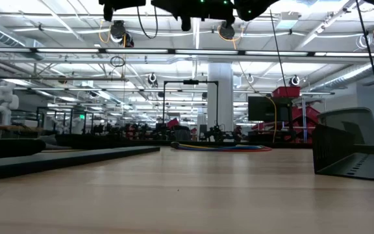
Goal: Ziptie cables
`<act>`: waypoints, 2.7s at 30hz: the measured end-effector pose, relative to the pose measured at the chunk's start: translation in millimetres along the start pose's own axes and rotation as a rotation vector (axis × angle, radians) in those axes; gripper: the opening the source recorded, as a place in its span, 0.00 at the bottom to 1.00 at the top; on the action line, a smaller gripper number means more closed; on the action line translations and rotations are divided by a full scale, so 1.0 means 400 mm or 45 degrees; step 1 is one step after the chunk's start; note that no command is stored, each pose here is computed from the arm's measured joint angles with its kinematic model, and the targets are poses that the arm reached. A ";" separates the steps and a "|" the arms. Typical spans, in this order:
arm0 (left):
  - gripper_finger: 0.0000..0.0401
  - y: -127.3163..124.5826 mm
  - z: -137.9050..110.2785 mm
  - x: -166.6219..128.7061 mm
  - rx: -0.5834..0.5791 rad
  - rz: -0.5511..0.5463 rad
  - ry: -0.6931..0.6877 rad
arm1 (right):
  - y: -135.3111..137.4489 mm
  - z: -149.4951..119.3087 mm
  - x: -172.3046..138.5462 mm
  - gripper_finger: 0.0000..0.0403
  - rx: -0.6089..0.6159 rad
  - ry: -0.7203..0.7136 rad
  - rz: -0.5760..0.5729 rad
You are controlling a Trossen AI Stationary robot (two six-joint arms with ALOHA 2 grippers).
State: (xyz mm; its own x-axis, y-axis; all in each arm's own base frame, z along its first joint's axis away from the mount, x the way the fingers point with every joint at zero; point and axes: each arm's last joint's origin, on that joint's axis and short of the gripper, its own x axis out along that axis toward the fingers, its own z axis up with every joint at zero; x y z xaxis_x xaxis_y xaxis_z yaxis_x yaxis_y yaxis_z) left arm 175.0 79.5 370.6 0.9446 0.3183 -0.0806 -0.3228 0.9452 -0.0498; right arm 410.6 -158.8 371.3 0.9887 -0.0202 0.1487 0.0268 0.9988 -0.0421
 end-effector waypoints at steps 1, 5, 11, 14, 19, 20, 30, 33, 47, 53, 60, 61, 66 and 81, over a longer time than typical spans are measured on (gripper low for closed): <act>0.00 -0.001 -0.002 0.004 0.003 -0.012 0.007 | 0.000 0.007 0.000 0.00 0.034 -0.032 0.001; 0.00 -0.011 -0.009 0.037 0.048 -0.157 0.005 | 0.004 0.005 0.002 0.00 0.127 -0.030 0.007; 0.00 -0.020 -0.026 0.084 0.027 -0.397 0.029 | 0.004 -0.038 0.023 0.00 0.275 -0.009 0.052; 0.00 -0.021 -0.036 0.085 -0.009 -0.469 0.081 | 0.003 -0.053 0.027 0.00 0.236 0.017 0.085; 0.00 -0.001 -0.034 0.065 -0.205 -0.582 0.139 | -0.002 -0.049 0.023 0.00 0.066 0.000 0.136; 0.00 0.003 -0.030 0.057 -0.236 -0.592 0.141 | -0.002 -0.049 0.022 0.00 0.059 0.002 0.157; 0.00 0.062 -0.017 0.034 -0.788 -0.806 0.297 | 0.017 -0.054 0.028 0.00 -0.177 0.012 0.195; 0.00 0.070 -0.017 0.044 -0.938 -0.821 0.345 | 0.038 -0.061 0.035 0.00 -0.241 0.035 0.222; 0.00 0.070 -0.016 0.050 -1.160 -0.836 0.430 | 0.050 -0.058 0.040 0.00 -0.313 0.014 0.198; 0.00 0.070 -0.015 0.049 -1.182 -0.830 0.435 | 0.056 -0.058 0.042 0.00 -0.334 0.014 0.206; 0.00 0.069 -0.015 0.050 -1.184 -0.829 0.436 | 0.063 -0.059 0.044 0.00 -0.341 0.014 0.215; 0.00 0.069 -0.015 0.049 -1.184 -0.829 0.436 | 0.063 -0.059 0.044 0.00 -0.342 0.014 0.215; 0.00 0.070 -0.015 0.050 -1.186 -0.826 0.435 | 0.064 -0.059 0.044 0.00 -0.343 0.013 0.215; 0.00 0.071 -0.016 0.050 -1.188 -0.816 0.430 | 0.062 -0.055 0.043 0.00 -0.350 -0.004 0.211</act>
State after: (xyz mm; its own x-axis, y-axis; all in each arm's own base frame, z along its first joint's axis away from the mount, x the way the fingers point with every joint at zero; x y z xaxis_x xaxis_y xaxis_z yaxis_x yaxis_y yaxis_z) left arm 184.4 112.1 361.4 0.9313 -0.3630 -0.0286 0.1531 0.4616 -0.8738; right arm 431.6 -135.6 351.1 0.9824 0.1426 0.1203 -0.0956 0.9386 -0.3315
